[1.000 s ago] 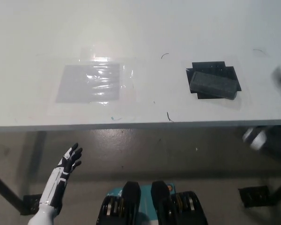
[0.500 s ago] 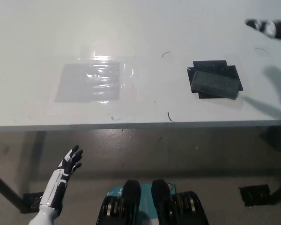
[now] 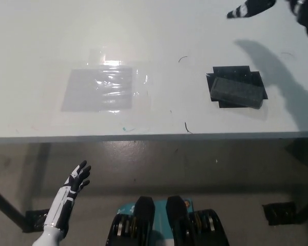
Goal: A whiteboard eraser is kept on the black marked spot on the table infront of the robot and the robot uses its right hand to swipe it back and forth on the table twice to clean it
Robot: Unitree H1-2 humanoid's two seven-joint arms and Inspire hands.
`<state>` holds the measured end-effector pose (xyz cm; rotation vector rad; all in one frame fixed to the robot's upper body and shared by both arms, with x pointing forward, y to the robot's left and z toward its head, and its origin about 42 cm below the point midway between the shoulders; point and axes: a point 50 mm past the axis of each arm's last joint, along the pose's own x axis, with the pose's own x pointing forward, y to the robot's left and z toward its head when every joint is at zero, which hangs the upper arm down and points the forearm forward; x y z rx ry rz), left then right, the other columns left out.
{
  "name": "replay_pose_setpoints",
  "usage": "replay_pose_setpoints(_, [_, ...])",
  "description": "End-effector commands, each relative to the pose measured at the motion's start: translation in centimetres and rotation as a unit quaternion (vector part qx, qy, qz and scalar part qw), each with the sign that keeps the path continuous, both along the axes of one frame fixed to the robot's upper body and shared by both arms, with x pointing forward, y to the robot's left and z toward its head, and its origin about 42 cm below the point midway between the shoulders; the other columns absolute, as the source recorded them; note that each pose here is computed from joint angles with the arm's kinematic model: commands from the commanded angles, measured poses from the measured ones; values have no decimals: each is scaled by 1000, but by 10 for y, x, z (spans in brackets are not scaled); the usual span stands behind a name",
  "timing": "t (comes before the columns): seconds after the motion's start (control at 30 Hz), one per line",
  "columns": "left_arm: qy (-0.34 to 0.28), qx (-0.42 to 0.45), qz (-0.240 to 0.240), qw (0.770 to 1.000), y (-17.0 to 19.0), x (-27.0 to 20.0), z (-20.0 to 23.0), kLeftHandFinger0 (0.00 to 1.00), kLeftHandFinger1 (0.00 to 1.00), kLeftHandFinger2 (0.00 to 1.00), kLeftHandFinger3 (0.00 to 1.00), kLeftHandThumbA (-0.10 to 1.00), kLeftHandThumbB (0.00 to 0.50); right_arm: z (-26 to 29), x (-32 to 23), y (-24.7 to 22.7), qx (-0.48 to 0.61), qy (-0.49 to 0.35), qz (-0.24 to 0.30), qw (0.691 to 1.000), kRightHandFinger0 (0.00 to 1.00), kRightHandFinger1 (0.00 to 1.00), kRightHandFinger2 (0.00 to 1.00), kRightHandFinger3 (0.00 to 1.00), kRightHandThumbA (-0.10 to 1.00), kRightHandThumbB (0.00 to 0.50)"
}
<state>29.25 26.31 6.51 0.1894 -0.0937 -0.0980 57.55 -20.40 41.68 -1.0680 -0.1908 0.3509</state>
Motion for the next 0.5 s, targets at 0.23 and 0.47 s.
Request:
replay_pose_setpoints(0.23, [-108,16,-48,993,2,10,35,1000,1000,1000,1000,1000,415,105,22,10,-190,160,-145,958,1000,1000,1000,1000,1000,404])
replay_pose_setpoints(0.47, [-110,16,-48,993,0,9,32,1000,1000,1000,1000,1000,416,97,23,5,-200,174,-153,952,1000,1000,1000,1000,1000,427])
